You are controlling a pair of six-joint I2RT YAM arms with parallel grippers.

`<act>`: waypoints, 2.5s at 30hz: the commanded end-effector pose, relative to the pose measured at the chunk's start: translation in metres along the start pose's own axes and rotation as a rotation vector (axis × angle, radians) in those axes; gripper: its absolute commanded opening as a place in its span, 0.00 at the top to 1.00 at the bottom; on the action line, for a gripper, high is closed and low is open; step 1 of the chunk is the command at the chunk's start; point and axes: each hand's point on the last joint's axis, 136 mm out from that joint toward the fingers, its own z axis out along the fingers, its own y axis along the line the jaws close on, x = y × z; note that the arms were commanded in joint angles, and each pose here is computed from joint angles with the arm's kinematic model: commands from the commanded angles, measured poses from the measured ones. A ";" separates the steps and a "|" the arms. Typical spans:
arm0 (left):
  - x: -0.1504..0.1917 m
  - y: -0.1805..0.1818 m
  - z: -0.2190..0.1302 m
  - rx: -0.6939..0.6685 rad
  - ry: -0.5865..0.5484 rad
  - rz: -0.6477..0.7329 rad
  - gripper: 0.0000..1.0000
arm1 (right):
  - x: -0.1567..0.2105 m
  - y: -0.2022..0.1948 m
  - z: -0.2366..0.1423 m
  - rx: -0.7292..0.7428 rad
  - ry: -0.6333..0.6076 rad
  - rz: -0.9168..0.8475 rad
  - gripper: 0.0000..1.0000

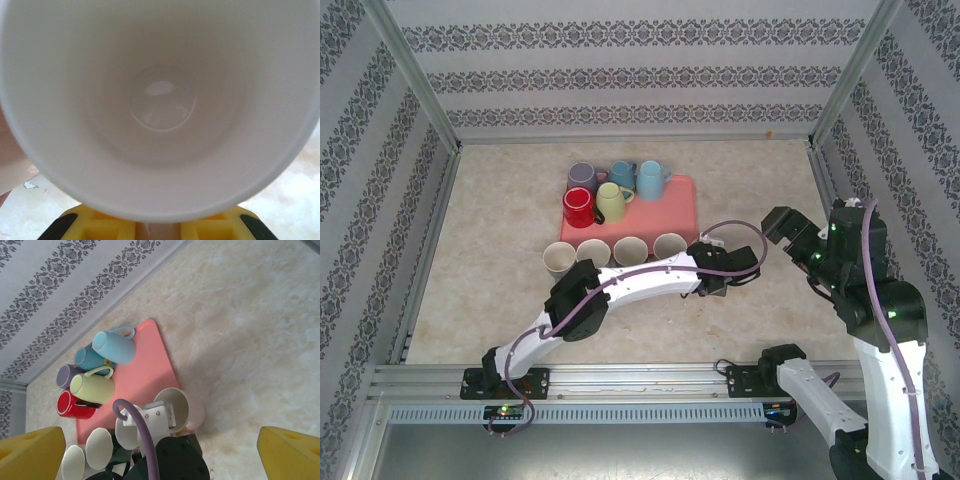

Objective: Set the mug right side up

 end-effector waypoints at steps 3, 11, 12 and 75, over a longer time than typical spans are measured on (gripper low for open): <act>-0.012 0.008 -0.002 -0.033 -0.033 0.004 0.62 | 0.006 0.006 0.002 -0.056 0.016 -0.011 0.02; -0.029 0.001 -0.028 0.031 -0.094 0.024 0.58 | 0.006 0.017 -0.007 -0.123 0.015 -0.046 0.02; -0.033 -0.001 -0.035 0.052 -0.114 0.028 0.57 | 0.006 0.018 -0.008 -0.128 0.015 -0.052 0.02; -0.034 0.288 -0.231 0.275 -0.074 -0.103 0.54 | 0.102 0.209 0.456 -0.346 0.488 -0.670 0.02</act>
